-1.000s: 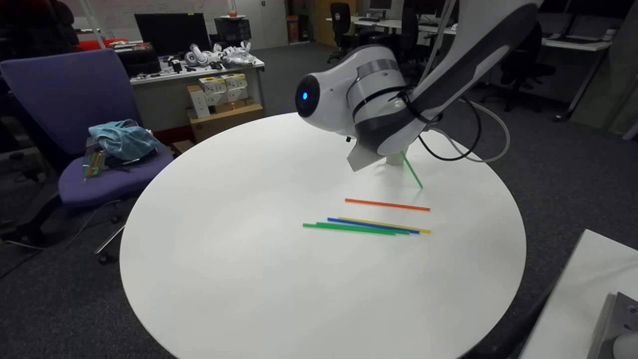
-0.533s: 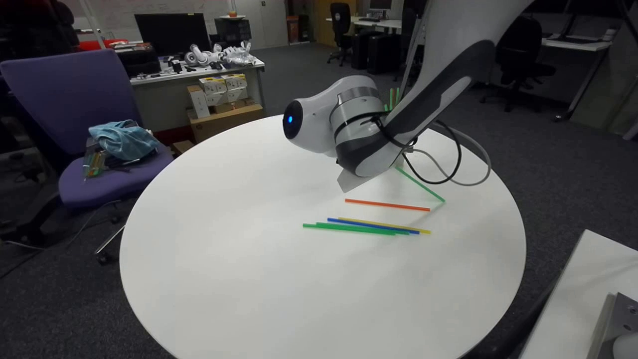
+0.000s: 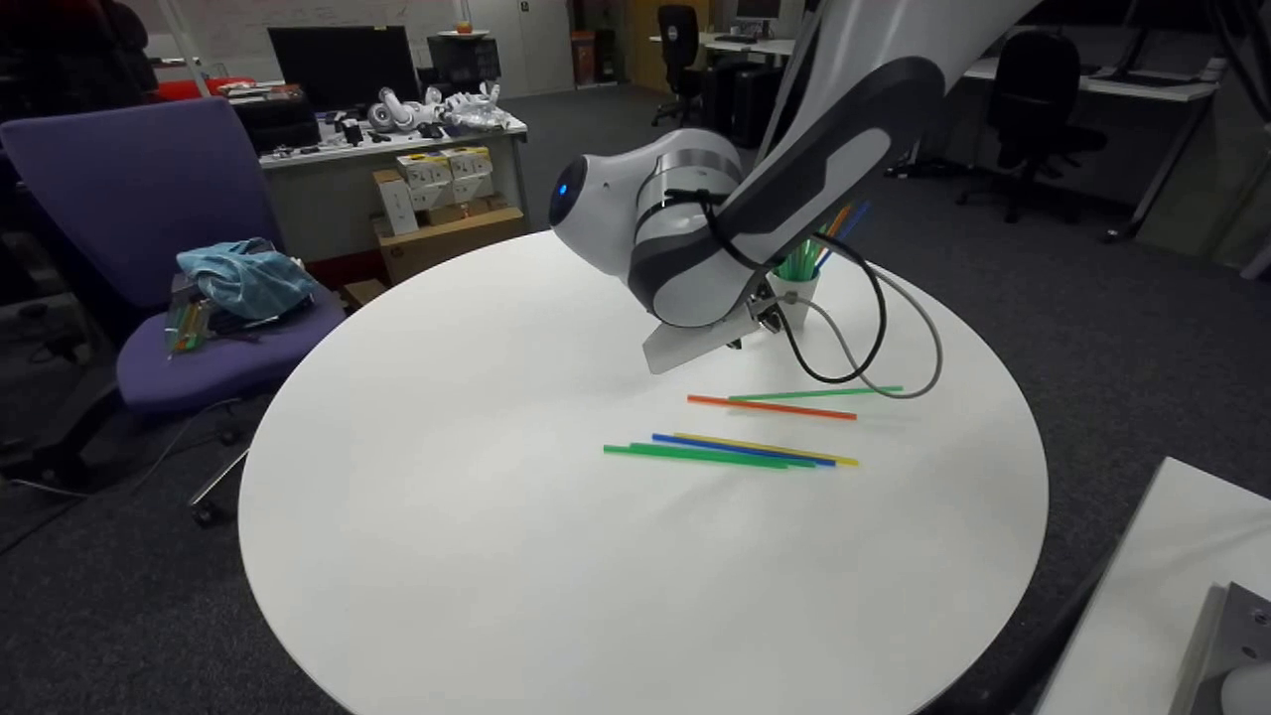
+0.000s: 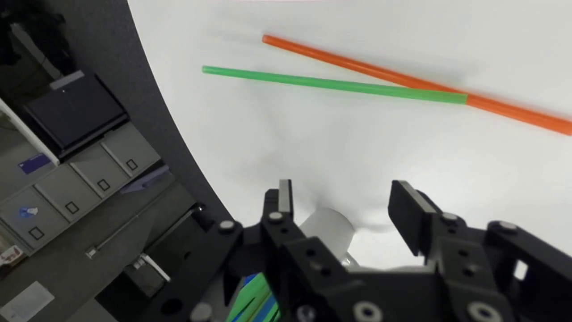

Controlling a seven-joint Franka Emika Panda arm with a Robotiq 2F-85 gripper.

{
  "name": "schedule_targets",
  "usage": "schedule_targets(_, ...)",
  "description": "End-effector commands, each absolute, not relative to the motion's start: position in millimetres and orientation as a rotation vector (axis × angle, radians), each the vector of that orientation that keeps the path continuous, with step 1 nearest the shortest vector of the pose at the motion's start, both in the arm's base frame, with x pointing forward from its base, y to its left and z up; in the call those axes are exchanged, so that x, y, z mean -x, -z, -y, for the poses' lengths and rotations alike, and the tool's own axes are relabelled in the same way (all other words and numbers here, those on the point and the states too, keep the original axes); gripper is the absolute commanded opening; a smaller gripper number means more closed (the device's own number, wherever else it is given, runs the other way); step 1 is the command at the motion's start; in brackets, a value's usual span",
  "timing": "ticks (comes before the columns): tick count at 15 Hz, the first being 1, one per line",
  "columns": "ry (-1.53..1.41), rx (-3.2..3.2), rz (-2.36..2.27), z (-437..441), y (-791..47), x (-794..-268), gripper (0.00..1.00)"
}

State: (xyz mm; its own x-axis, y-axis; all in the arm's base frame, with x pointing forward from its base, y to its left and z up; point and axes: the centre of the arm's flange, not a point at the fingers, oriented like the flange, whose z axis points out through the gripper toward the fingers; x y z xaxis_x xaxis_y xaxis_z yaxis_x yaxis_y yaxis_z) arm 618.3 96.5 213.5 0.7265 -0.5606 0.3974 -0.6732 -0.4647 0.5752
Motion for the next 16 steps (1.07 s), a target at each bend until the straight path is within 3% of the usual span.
schedule_targets(1, -0.137, -2.240, 1.013, -79.4, -235.4, -629.9, 0.93)
schedule_targets(3, -0.157, -2.254, 1.133, -67.6, -244.4, -631.6, 1.00)
schedule_targets(16, -0.317, -1.823, 1.968, 4.1, -270.6, -600.6, 1.00)
